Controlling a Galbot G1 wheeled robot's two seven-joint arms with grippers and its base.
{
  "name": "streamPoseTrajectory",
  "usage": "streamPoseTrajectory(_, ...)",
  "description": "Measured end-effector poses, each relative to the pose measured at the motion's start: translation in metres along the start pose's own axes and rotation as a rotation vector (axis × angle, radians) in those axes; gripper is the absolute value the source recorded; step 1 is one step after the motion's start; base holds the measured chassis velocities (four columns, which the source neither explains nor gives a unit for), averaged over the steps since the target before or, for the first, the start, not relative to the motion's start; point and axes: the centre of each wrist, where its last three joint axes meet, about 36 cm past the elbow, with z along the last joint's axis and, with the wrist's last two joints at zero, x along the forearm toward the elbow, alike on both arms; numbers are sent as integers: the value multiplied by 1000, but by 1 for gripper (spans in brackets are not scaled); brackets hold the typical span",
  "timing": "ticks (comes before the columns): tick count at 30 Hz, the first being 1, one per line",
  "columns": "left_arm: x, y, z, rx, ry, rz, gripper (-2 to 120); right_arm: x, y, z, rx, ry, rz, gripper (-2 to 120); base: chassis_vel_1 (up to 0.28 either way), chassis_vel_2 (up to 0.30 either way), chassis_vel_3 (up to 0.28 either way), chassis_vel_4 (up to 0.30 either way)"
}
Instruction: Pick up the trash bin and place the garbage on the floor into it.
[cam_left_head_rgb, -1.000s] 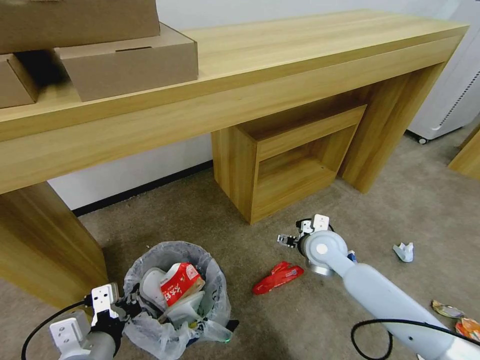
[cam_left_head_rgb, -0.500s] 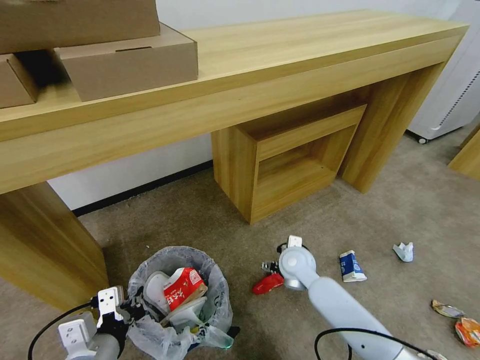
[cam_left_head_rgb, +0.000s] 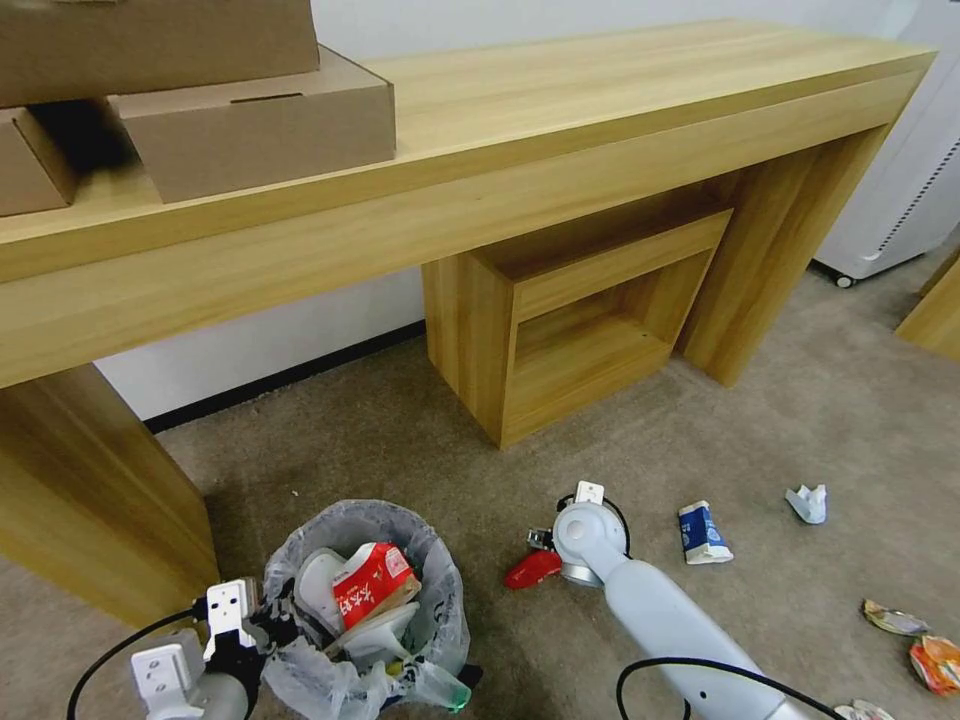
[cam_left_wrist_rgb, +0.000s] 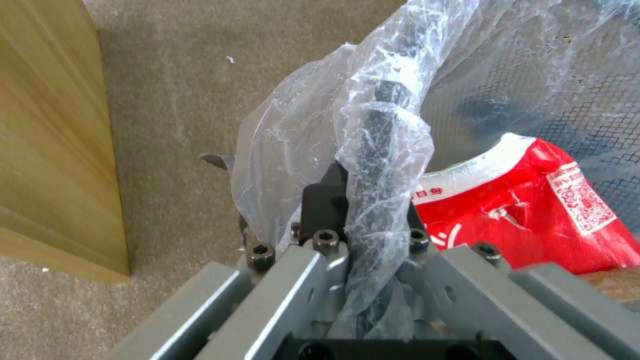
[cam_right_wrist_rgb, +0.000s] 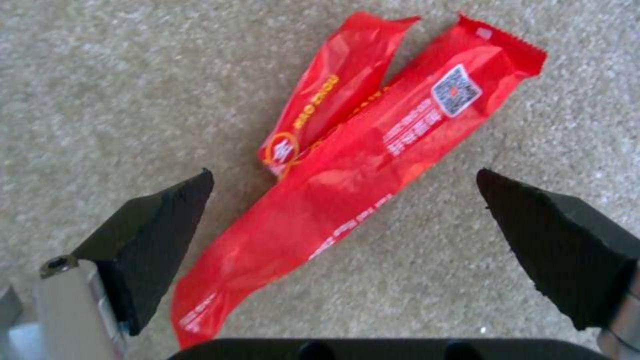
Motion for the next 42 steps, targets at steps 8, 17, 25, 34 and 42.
streamPoseTrajectory(8, -2, -4, 6, -4, 11, 6, 0, -11, -15, 4, -16, -19, 20, 100, 0, 0, 0, 0)
streamPoseTrajectory(17, -1, -4, -2, 24, 7, 22, 0, -20, -14, 5, -31, -28, 14, 100, 0, 0, 0, 0)
streamPoseTrajectory(25, 1, -1, -13, 52, -4, 25, 0, -31, -11, 9, -25, -46, 20, 100, 0, 0, 0, 0)
streamPoseTrajectory(34, 5, -4, -10, 44, 0, 28, 0, -48, -15, 17, -9, -65, 38, 93, 0, 0, 0, 0)
streamPoseTrajectory(42, 7, -8, -3, 31, 0, 34, 0, -54, -17, 23, -4, -84, 53, 65, 0, 0, 0, 0)
